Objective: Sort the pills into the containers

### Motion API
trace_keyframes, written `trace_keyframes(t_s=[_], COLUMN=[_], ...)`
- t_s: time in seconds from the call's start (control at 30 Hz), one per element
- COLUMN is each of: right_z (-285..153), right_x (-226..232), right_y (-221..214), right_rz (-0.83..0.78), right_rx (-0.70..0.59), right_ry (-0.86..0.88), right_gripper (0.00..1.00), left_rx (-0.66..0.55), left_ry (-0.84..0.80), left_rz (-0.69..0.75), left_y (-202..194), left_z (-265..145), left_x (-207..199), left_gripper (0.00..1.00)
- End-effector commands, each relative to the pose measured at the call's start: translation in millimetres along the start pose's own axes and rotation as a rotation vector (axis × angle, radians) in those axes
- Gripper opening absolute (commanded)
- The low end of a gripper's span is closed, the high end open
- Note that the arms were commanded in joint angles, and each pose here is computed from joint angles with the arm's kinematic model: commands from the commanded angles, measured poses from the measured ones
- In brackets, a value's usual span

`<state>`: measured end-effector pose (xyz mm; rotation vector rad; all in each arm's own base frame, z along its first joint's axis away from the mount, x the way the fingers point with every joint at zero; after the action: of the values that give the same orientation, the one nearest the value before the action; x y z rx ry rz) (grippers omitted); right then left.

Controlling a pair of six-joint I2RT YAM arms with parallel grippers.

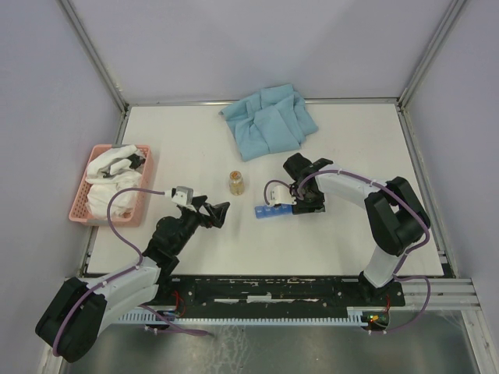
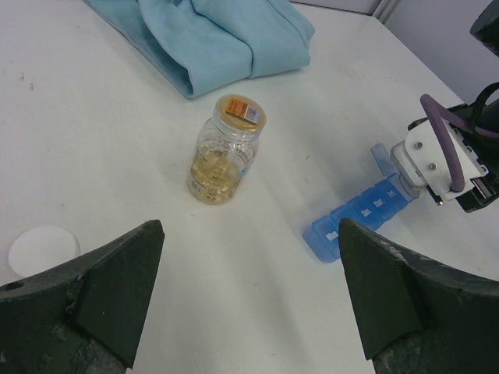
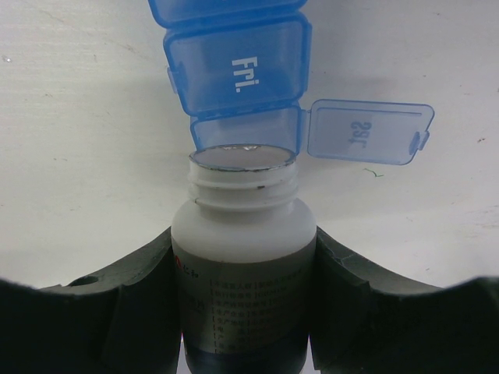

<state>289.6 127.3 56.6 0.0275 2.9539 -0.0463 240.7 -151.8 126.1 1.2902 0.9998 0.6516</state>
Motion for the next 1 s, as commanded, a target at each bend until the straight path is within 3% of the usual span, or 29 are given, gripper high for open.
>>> trace_keyframes(t_s=[0.0,0.97], right_z=[-13.7,-17.2], right_x=[-14.9,-16.0], right_y=[4.6,5.6], right_rz=[0.005,-0.023], right_rx=[-0.001,0.032], right_ry=[-0.065,-0.088], right_gripper=[0.01,0.01], left_rx=[-0.083,-0.078], left_ry=[0.001,0.002], left_rz=[0.03,0.031], left_y=[23.9,23.5], left_z=[6.1,7.1], left_x=[-2.0,-2.0], left_gripper=[0.99,0.99])
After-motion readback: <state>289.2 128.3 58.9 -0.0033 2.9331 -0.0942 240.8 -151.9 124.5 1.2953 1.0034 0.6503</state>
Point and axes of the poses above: each gripper's point midway between its finger pads, its own z axis out along the fingers, its own x axis along the line the jaws close on, y = z × x, the point moved 2 cm from there along -z, back along the fingers, and after that the axes turned 5 degrees about z, right-handed, at the moved point
